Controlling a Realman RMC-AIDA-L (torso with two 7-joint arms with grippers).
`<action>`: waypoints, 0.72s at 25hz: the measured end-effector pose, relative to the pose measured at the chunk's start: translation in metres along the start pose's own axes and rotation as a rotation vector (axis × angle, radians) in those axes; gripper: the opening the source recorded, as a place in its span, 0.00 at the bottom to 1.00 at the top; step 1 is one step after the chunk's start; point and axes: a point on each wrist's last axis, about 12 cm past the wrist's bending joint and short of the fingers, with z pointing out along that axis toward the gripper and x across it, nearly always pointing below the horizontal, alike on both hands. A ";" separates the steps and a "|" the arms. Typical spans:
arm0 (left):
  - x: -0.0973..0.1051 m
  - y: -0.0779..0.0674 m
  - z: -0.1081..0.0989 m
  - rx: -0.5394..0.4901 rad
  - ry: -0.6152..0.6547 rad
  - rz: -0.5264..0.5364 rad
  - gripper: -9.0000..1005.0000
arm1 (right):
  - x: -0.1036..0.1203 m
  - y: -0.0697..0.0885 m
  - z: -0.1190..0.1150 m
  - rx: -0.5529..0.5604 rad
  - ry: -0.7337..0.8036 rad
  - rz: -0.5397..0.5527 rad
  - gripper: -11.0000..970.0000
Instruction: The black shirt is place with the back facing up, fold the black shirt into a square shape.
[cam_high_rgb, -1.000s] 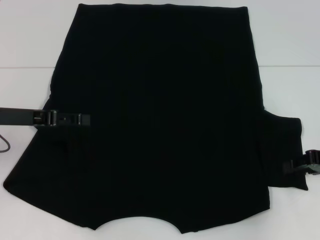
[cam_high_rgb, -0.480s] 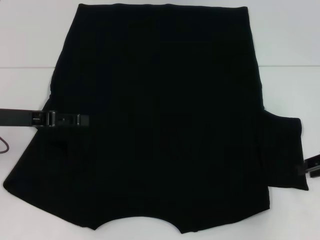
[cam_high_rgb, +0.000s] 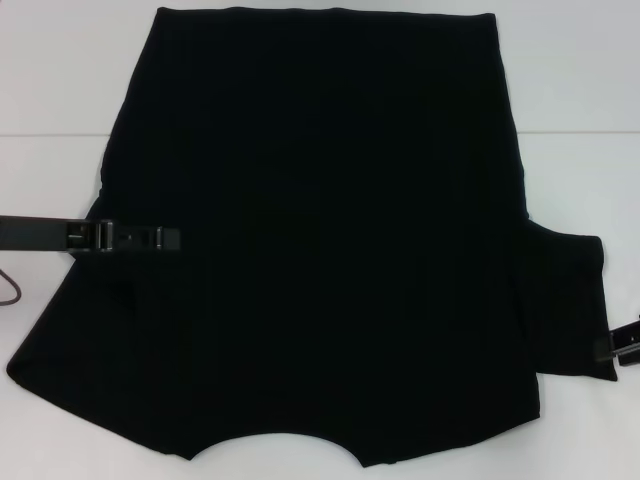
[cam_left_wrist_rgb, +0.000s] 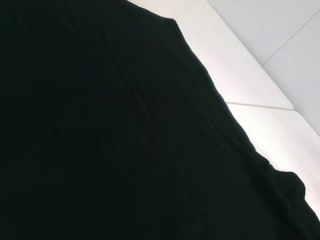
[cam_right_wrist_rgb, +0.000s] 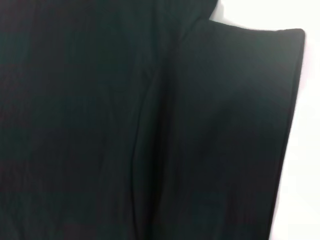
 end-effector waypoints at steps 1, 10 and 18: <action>0.000 0.000 0.000 0.000 0.000 0.000 0.59 | 0.000 0.000 0.001 0.001 0.000 -0.001 0.45; -0.001 0.000 0.000 0.001 0.000 0.002 0.59 | 0.004 0.002 0.009 0.006 0.010 -0.004 0.45; -0.002 0.000 0.001 -0.007 -0.003 0.003 0.59 | 0.001 0.011 0.018 -0.014 0.007 -0.021 0.44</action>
